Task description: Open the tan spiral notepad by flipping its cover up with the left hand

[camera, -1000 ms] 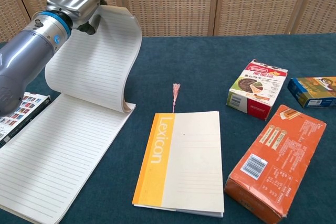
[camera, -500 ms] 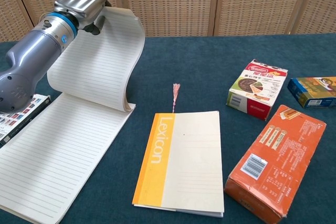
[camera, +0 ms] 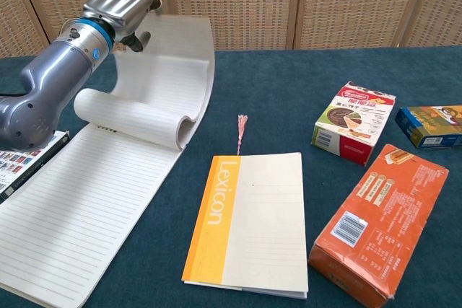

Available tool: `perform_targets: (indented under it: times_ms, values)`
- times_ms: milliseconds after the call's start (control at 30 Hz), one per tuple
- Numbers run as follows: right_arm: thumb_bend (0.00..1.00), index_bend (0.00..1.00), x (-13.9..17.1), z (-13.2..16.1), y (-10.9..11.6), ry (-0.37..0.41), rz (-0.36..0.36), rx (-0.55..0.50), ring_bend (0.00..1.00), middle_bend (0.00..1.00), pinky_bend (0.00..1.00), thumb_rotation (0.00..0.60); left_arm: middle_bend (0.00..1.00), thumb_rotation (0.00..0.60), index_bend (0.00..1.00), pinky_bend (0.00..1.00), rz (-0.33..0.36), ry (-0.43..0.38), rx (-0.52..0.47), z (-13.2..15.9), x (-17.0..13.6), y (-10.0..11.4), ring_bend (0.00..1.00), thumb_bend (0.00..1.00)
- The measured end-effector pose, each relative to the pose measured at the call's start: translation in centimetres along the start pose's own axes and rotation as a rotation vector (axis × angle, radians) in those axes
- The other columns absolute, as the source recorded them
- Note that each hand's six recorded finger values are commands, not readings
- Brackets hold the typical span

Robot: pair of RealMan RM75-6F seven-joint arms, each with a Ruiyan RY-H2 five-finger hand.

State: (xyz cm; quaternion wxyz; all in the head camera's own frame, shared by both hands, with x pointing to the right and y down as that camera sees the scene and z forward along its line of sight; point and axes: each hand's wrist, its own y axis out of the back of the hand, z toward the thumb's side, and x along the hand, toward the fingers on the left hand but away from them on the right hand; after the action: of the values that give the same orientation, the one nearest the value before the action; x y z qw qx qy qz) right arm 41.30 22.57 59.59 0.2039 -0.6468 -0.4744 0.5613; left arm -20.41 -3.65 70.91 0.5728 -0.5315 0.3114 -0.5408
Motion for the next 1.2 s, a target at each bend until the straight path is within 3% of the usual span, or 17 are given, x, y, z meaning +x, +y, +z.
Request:
perform_targets:
  times_ms: [467,767,1200]
  values:
    - [0.00,0.00,-0.2,-0.1,-0.2,-0.010,0.009,-0.010,0.00,0.00,0.00,0.600,0.00,0.600,0.07,0.03,-0.006,-0.012,-0.047,0.6,0.1,-0.7,0.00,0.39]
    - [0.00,0.00,-0.2,0.0,-0.1,-0.006,0.009,-0.011,0.00,0.00,0.00,0.600,0.00,0.600,0.01,0.03,0.042,-0.016,-0.184,-0.1,-1.1,-0.2,0.00,0.26]
    - [0.00,0.00,0.1,0.5,-0.2,0.007,0.013,-0.023,0.00,0.00,0.00,0.600,0.00,0.600,0.00,0.03,0.062,-0.095,-0.351,-2.4,-7.0,-0.3,0.00,0.20]
